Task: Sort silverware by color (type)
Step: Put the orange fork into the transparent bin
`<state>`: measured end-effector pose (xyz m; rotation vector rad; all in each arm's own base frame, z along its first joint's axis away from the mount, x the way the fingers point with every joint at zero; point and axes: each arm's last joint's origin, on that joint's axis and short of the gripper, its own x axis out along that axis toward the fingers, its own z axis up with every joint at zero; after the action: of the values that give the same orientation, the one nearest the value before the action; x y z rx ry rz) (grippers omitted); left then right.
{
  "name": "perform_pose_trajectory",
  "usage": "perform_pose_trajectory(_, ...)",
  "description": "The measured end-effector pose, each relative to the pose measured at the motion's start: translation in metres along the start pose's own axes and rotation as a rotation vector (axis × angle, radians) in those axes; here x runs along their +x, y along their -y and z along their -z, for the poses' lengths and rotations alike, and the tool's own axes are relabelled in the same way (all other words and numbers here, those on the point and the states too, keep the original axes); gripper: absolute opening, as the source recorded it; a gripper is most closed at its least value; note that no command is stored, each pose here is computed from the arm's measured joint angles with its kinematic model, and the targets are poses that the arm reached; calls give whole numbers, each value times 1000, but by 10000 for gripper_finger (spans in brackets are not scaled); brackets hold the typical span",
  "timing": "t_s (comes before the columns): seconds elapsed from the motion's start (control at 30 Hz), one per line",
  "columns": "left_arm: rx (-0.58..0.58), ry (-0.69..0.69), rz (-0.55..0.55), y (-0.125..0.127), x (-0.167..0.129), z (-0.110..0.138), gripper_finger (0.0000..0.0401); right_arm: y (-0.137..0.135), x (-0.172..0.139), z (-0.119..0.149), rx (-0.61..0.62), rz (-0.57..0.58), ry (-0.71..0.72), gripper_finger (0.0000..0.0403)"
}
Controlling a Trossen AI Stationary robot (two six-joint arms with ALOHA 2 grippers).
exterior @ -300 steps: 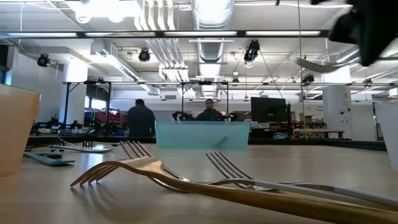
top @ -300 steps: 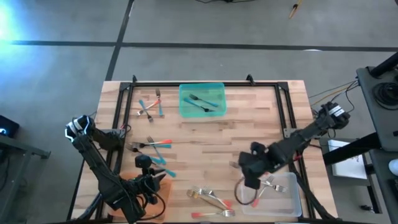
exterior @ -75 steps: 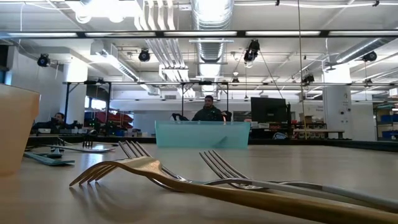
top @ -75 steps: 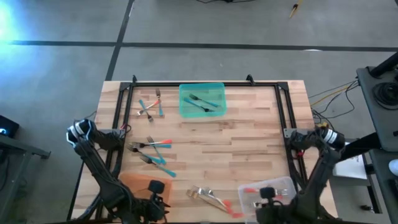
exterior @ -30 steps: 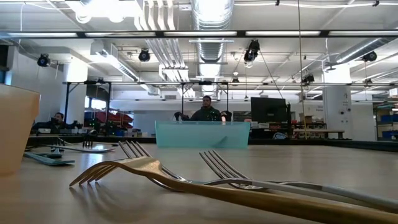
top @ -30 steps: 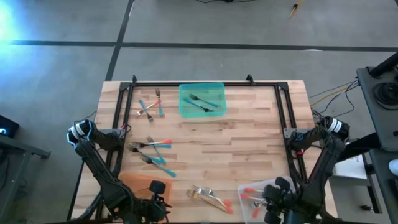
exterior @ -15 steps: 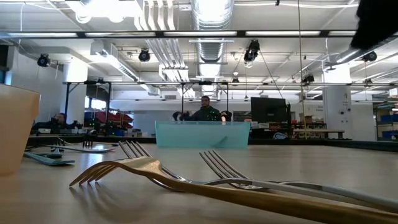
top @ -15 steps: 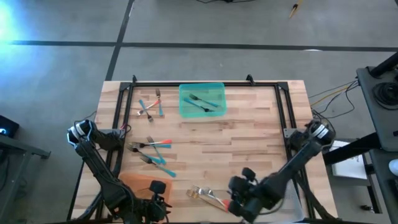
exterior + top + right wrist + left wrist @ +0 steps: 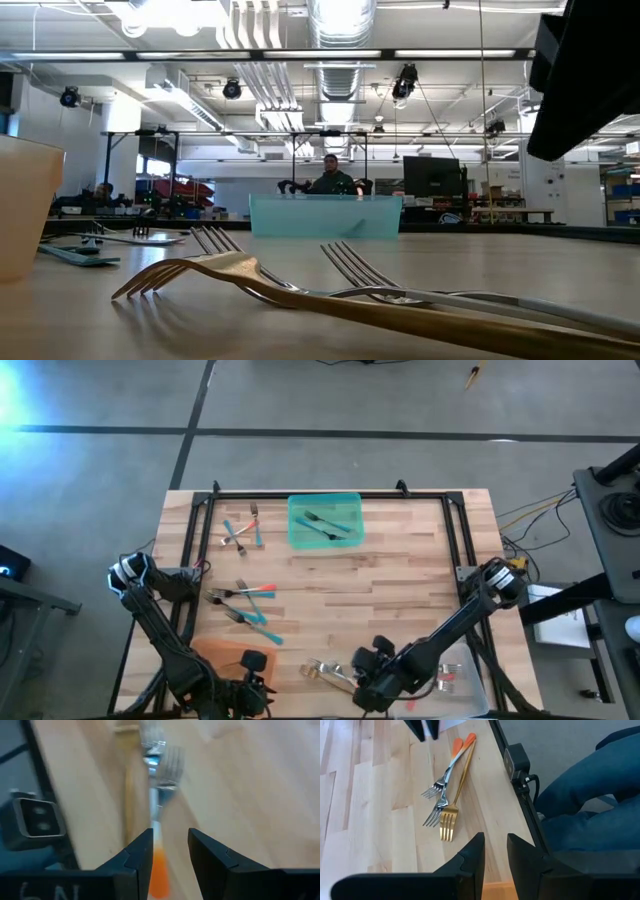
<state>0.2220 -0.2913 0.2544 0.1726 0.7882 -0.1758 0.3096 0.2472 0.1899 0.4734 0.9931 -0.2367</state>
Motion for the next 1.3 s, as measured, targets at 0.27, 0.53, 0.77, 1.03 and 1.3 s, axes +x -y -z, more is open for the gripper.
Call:
perform_pose_trajectory(0.27,-1,0,0,0,0,0,65,-7,16,3,-42,-60,3,114)
perform_pose_trajectory(0.53,0,0,1,0,0,0,65,-4,33,9,-52,-20,-19,113)
perform_pose_trajectory(0.77,-1,0,1,0,0,0,65,-3,41,11,-48,-19,-39,112)
perform_pose_trajectory(1.03,0,-1,0,0,1,1,65,-5,41,9,-40,-41,-31,112)
perform_pose_trajectory(1.3,1,-2,0,0,1,1,65,-5,55,15,-40,-49,-56,112)
